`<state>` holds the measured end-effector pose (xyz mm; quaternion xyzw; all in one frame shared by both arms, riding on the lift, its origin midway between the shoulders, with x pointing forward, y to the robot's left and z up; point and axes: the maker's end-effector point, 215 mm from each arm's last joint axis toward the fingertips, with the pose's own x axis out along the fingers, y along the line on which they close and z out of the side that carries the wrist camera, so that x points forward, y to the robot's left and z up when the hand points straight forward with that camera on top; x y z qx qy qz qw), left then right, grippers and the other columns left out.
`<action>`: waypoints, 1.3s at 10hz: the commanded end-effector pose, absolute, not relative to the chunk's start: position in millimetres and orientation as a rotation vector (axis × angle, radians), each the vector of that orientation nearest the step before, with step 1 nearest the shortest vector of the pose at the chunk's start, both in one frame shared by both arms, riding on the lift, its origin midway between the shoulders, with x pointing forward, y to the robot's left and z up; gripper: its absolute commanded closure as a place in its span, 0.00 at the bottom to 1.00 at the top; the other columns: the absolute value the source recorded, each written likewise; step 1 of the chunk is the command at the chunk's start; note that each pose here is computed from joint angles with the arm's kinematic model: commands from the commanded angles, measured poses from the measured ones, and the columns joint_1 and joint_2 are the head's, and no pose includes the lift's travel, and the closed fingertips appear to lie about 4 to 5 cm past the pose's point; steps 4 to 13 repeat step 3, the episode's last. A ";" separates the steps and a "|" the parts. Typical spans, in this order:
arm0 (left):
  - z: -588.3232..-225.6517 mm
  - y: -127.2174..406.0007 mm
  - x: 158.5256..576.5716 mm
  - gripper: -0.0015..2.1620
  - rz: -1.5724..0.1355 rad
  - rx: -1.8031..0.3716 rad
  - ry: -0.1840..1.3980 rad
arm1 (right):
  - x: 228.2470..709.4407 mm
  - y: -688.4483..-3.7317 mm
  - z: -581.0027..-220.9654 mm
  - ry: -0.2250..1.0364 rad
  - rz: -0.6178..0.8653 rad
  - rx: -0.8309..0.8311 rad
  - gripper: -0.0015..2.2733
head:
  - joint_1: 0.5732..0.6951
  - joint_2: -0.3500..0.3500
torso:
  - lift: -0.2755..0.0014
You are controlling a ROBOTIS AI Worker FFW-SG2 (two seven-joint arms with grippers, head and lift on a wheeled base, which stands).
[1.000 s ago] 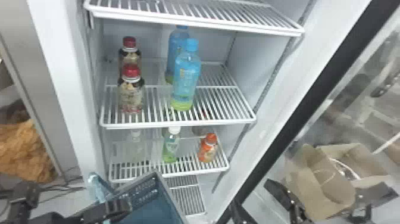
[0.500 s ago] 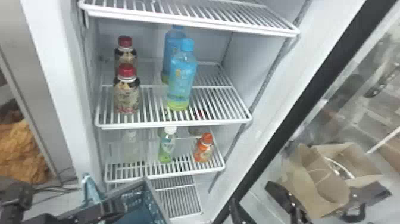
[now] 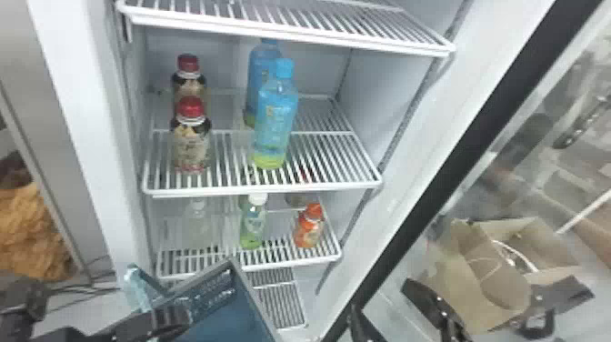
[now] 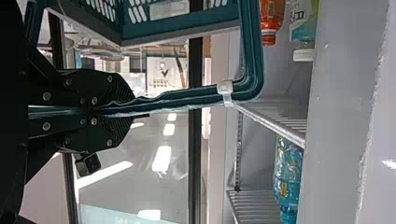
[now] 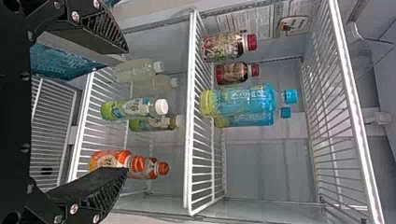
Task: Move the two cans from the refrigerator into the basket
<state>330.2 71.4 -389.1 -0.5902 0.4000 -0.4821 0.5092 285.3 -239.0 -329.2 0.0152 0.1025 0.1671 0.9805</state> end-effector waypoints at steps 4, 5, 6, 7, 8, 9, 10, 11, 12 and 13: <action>-387.5 70.6 330.6 0.55 -1.166 -1.422 0.957 | 285.5 -239.7 -333.0 0.215 0.335 0.033 0.08 | 1.00 0.05 | 0.91; -387.5 70.6 330.6 0.55 -1.166 -1.422 0.957 | 285.5 -239.7 -333.0 0.215 0.335 0.033 0.08 | 1.00 0.05 | 0.91; -387.5 70.6 330.6 0.55 -1.166 -1.422 0.957 | 285.5 -239.7 -333.0 0.215 0.335 0.033 0.08 | 1.00 0.05 | 0.91; -387.5 70.6 330.6 0.55 -1.166 -1.422 0.957 | 285.5 -239.7 -333.0 0.215 0.335 0.033 0.08 | 1.00 0.05 | 0.91; -387.5 70.6 330.6 0.55 -1.166 -1.422 0.957 | 285.5 -239.7 -333.0 0.215 0.335 0.033 0.08 | 1.00 0.05 | 0.91; -387.5 70.6 330.6 0.55 -1.166 -1.422 0.957 | 285.5 -239.7 -333.0 0.215 0.335 0.033 0.08 | 1.00 0.05 | 0.91; -387.5 70.6 330.6 0.55 -1.166 -1.422 0.957 | 285.5 -239.7 -333.0 0.215 0.335 0.033 0.08 | 1.00 0.05 | 0.91; -387.5 70.6 330.6 0.55 -1.166 -1.422 0.957 | 285.5 -239.7 -333.0 0.215 0.335 0.033 0.08 | 1.00 0.05 | 0.91; -387.5 70.6 330.6 0.55 -1.166 -1.422 0.957 | 285.5 -239.7 -333.0 0.215 0.335 0.033 0.08 | 1.00 0.05 | 0.91; -387.5 70.6 330.6 0.55 -1.166 -1.422 0.957 | 285.5 -239.7 -333.0 0.215 0.335 0.033 0.08 | 1.00 0.05 | 0.91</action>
